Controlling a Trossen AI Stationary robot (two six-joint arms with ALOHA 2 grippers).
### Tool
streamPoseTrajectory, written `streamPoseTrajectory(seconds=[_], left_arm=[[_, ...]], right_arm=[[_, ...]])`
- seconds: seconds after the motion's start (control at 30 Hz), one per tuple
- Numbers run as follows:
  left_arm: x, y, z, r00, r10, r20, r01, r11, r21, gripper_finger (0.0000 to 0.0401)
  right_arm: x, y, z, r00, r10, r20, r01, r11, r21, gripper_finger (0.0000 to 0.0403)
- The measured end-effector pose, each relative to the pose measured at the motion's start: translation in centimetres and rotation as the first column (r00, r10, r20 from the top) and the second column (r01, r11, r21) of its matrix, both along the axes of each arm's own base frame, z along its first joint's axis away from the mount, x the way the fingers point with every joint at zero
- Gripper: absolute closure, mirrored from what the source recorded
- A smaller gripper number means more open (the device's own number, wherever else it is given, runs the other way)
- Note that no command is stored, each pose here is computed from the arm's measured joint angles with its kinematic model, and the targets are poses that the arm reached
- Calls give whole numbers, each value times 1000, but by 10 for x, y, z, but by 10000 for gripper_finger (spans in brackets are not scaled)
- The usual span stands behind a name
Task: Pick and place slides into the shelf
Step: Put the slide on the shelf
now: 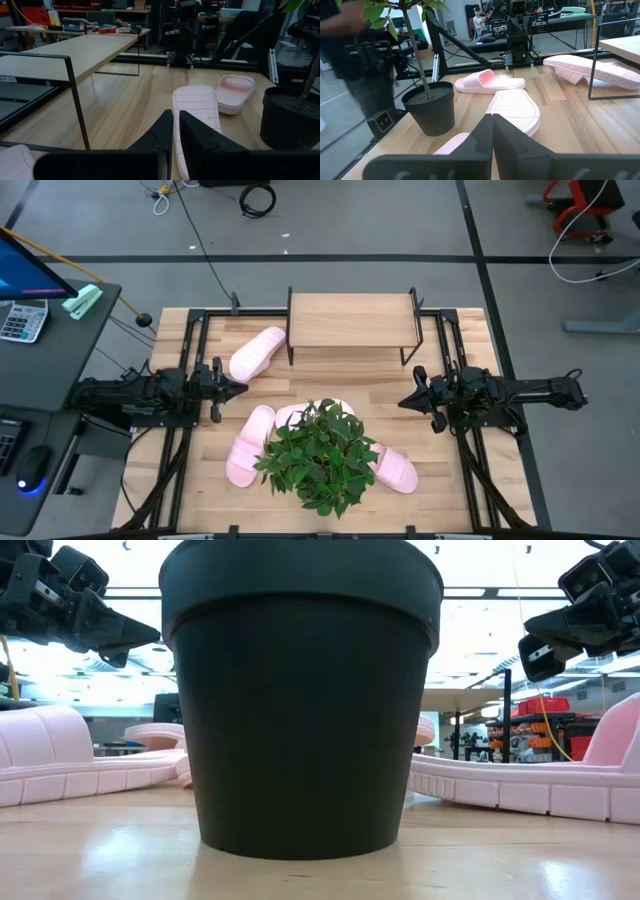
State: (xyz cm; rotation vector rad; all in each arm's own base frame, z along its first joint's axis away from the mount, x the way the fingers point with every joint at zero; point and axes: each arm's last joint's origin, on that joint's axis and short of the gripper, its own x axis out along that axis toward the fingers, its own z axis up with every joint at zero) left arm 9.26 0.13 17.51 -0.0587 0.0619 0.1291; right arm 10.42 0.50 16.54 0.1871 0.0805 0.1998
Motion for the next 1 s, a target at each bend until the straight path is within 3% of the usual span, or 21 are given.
streamPoseTrajectory(seconds=[1.0], left_arm=[[0, 0, 0, 1000, 0, 0, 0, 1000, 0, 376]], right_arm=[[0, 0, 0, 1000, 0, 0, 0, 1000, 0, 389]])
